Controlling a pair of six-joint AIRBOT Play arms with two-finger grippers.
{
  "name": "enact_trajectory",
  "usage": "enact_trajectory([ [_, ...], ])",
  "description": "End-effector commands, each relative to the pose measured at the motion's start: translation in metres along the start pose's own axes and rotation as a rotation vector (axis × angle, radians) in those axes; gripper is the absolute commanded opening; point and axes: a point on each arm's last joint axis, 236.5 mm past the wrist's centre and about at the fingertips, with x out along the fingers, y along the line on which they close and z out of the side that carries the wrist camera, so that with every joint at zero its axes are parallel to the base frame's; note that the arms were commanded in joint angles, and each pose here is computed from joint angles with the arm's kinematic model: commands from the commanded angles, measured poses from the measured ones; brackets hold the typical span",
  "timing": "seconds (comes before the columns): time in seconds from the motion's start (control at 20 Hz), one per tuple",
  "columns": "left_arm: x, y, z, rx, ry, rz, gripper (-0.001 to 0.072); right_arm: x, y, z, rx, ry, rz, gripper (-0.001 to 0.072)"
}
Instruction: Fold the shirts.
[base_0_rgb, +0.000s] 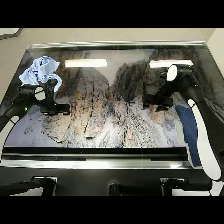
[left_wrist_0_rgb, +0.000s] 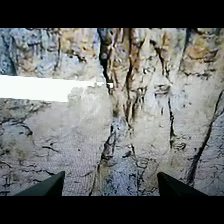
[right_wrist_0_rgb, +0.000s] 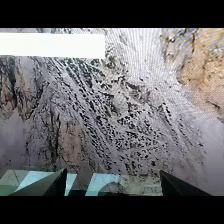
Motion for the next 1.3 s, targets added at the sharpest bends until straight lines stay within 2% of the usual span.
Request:
enact_trajectory([
  [0.0,0.0,-0.002,0.002,-0.005,-0.007,-0.008,0.0709,-0.001,0.006,0.03,0.001,-0.126,0.026,0.068],
  [0.5,0.002,-0.022,0.057,-0.048,-0.231,-0.077,0.071,-0.007,0.013,0.06,0.0,-0.252,0.054,0.0682],
  [0.6,-0.006,-0.032,0.092,0.016,-0.38,-0.102,0.071,-0.012,0.016,0.075,0.0,-0.319,0.068,0.0682],
  [0.65,-0.016,-0.029,0.121,-0.02,-0.475,-0.12,0.071,-0.014,0.017,0.081,0.0,-0.346,0.074,0.0682],
  [0.8,-0.036,0.031,0.213,-0.32,-0.565,-0.228,0.071,-0.017,0.019,0.087,0.0,-0.377,0.081,0.0681],
  [0.9,-0.033,0.106,0.259,-0.651,-0.578,-0.339,0.071,-0.016,0.019,0.087,0.0,-0.374,0.081,0.0681],
  [1.0,-0.007,0.178,0.268,-0.946,-0.524,-0.448,0.071,-0.016,0.022,0.085,0.004,-0.367,0.097,0.0681],
  [1.1,0.028,0.216,0.259,-1.1,-0.491,-0.509,0.071,-0.017,0.028,0.086,0.011,-0.369,0.124,0.068],
  [1.25,0.058,0.233,0.269,-1.188,-0.575,-0.538,0.071,-0.019,0.035,0.089,0.016,-0.384,0.151,0.068],
])
